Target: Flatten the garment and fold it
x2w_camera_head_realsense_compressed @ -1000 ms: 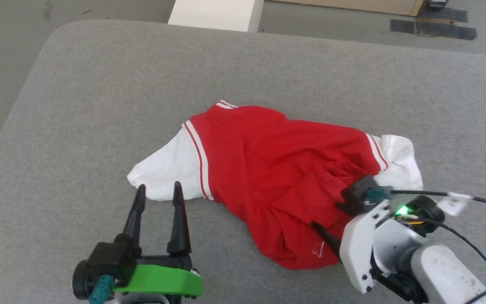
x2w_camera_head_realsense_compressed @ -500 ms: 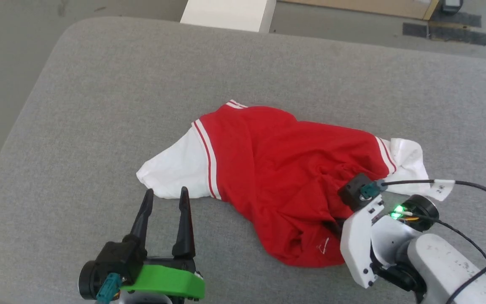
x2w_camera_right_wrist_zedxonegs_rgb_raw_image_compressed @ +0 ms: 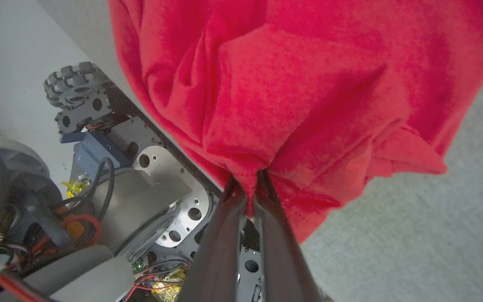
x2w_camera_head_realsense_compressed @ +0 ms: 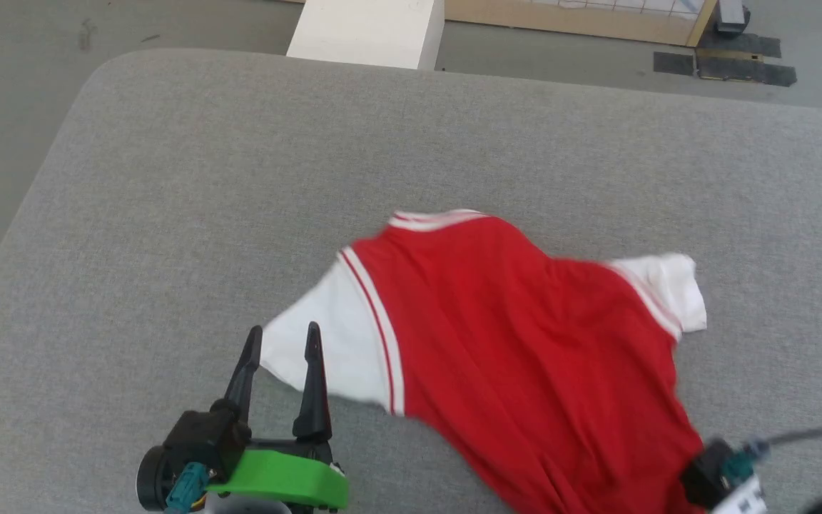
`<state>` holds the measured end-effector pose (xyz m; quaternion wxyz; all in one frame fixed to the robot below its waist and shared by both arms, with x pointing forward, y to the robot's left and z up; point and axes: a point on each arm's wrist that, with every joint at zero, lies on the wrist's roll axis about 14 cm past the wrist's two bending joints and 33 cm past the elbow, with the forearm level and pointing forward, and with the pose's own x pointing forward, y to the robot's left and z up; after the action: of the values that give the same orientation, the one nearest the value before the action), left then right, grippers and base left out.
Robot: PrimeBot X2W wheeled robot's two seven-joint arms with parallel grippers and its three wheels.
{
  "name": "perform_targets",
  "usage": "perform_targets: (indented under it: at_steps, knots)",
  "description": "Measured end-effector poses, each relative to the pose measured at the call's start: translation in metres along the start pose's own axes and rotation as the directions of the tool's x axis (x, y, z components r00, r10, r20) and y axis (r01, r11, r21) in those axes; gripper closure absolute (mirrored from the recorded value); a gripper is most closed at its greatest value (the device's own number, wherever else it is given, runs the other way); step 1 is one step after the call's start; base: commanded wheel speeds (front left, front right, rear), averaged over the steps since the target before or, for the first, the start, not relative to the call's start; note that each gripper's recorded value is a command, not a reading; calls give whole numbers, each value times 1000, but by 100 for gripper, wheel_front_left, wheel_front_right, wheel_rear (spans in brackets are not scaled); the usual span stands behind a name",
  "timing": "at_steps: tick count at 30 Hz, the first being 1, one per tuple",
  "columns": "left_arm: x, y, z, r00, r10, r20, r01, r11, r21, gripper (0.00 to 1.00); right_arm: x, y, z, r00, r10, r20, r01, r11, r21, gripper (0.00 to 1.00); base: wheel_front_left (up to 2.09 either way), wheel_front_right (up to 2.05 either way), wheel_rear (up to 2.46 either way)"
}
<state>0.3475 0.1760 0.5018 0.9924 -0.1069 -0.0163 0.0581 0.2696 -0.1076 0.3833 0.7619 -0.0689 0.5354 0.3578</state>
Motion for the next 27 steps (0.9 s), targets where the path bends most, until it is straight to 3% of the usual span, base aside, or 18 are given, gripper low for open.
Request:
perform_targets:
  at_steps: [3,6,7,8,9,12,15,18,20,21,24,27]
  knots:
    - [-1,3,-3,1000,9,-10,-9,1000,0,0,-5,7,-32,996,15,-83,-10,998,66,100,0,0,0]
    - [-1,4,-4,1000,14,-13,-14,1000,-1,0,-8,15,-41,996,16,-88,-8,995,96,95,0,0,0]
    - [-1,5,-4,1000,16,-14,-16,1000,0,0,-9,16,-40,997,11,-78,-3,995,98,72,0,0,0]
    - [-1,5,-5,1000,17,-15,-17,1000,0,0,-10,16,-36,998,3,-61,3,996,92,18,0,0,0]
    - [0,5,-5,1000,18,-16,-18,1000,-1,0,-10,15,-28,1000,-13,-24,15,996,87,0,0,0,0]
    - [0,4,-7,1000,12,-20,-12,1000,-6,0,-13,18,7,990,-25,137,11,995,98,0,0,0,0]
    - [1,2,-7,1000,5,-22,-5,1000,-7,0,-30,8,62,922,-77,380,35,993,117,0,0,0,0]
    - [3,1,-7,1000,-1,-20,1,1000,-6,0,-64,-20,112,758,-208,618,124,976,177,0,0,0,0]
    - [4,0,-7,1000,-8,-18,8,1000,-4,0,-92,-40,133,600,-309,738,192,951,242,0,0,0,0]
    - [4,-1,-7,1000,-11,-18,11,1000,-4,0,-106,-51,137,520,-364,773,235,931,280,0,0,0,0]
    - [6,-3,-6,1000,-18,-16,18,1000,-3,0,-131,-77,132,341,-488,804,359,858,368,0,0,0,0]
    - [6,-3,-8,1000,-20,-20,20,1000,15,0,-142,-95,116,238,-569,787,421,791,444,0,0,0,0]
